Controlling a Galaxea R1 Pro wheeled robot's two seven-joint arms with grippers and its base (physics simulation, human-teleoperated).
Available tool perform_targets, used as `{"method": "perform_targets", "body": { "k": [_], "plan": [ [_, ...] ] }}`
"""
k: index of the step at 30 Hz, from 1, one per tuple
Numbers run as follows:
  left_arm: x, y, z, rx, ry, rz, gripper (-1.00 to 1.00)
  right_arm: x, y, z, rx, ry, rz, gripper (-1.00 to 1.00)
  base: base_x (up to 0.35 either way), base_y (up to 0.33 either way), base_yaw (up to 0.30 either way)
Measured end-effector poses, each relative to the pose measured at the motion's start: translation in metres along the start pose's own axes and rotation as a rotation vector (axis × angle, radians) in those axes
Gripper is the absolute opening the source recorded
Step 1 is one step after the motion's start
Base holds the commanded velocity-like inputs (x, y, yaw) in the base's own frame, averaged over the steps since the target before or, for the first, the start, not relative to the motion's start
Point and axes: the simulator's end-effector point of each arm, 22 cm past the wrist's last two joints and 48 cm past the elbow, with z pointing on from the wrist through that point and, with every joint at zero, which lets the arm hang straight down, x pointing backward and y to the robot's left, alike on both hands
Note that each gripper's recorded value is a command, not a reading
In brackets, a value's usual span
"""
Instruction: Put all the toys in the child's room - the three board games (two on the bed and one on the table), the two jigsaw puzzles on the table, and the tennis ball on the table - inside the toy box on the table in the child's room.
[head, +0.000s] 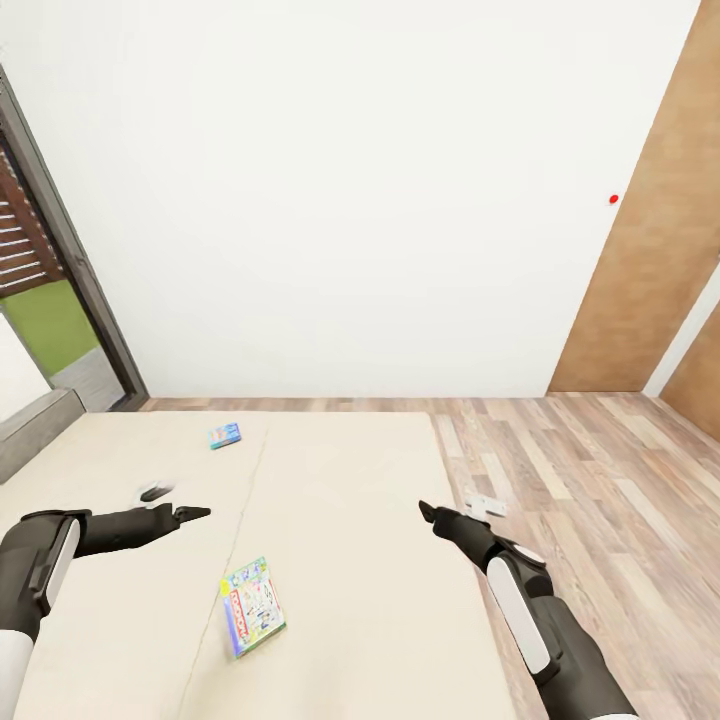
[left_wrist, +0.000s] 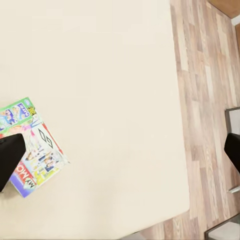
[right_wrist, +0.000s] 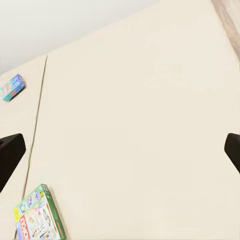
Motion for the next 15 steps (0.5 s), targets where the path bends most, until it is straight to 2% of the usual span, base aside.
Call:
{"method": "perform_targets", "body": {
  "k": [15],
  "plan": [
    [0.0021, -0.0010, 0.0026, 0.000, 0.006, 0.005, 1.00, -0.0002, 0.0021, 0.0000, -0.003, -0.001, 0.000, 1.00, 0.000, 0.235, 0.000]
  ]
}}
